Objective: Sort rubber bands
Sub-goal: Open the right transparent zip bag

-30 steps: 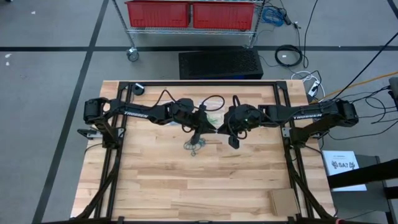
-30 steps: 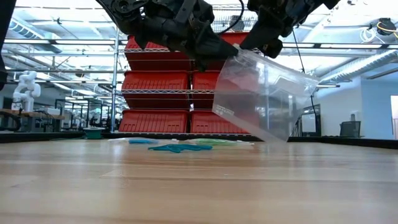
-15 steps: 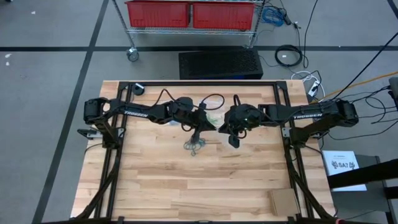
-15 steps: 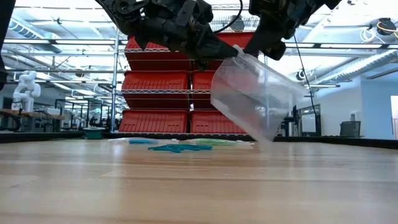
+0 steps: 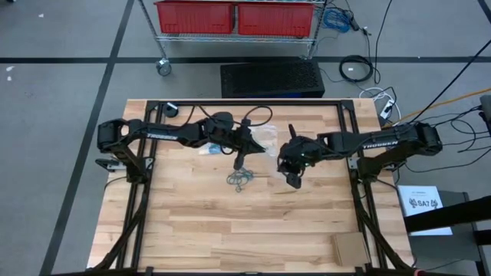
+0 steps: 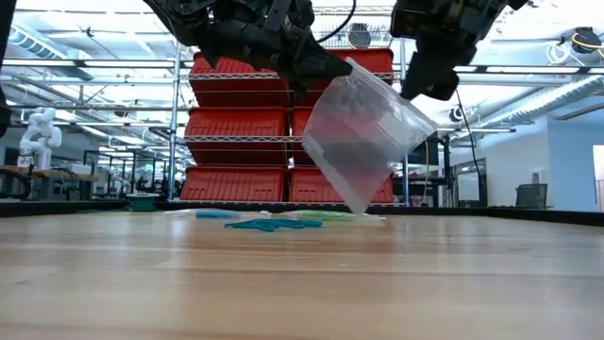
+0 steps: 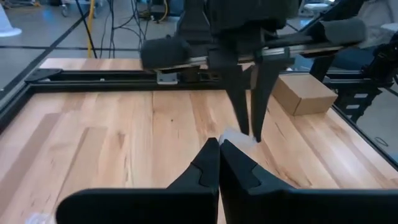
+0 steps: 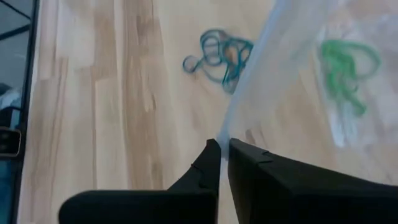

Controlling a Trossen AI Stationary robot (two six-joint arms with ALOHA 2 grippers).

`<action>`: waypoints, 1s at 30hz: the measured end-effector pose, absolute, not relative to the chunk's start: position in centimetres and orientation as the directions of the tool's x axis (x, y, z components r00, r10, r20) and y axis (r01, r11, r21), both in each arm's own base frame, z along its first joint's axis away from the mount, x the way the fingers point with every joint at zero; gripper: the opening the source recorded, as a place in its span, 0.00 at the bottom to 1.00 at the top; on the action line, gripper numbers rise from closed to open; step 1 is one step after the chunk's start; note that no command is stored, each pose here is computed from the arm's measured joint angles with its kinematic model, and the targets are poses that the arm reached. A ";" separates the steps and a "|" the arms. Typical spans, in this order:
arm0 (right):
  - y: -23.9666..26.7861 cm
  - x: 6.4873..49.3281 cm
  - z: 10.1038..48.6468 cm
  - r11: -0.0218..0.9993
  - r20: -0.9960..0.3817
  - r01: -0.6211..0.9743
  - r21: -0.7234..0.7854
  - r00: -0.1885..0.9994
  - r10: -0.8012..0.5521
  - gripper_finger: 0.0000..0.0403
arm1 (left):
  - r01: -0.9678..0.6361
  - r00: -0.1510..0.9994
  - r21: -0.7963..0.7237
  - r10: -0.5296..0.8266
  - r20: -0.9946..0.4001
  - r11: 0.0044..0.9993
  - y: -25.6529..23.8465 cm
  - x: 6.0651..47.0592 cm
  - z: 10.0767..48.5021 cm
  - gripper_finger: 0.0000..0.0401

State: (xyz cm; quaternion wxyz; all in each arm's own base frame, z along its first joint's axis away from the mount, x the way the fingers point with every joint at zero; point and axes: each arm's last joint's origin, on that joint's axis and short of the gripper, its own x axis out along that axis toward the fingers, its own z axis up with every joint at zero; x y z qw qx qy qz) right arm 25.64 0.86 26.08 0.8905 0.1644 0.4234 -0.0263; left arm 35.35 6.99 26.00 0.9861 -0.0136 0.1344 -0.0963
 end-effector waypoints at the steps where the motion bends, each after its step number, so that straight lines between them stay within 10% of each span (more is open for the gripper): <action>1: 1.0 25.6 26.0 0.943 -0.767 0.189 0.274 0.634 0.096 0.00 | 0.186 0.947 -0.050 -0.193 -0.258 0.981 7.0 35.3 26.2 0.00; 30: 5.4 22.5 22.4 0.948 -0.899 0.294 0.123 0.438 -0.019 0.01 | 0.078 0.930 -0.033 -0.085 -0.358 0.996 5.9 28.5 25.1 0.00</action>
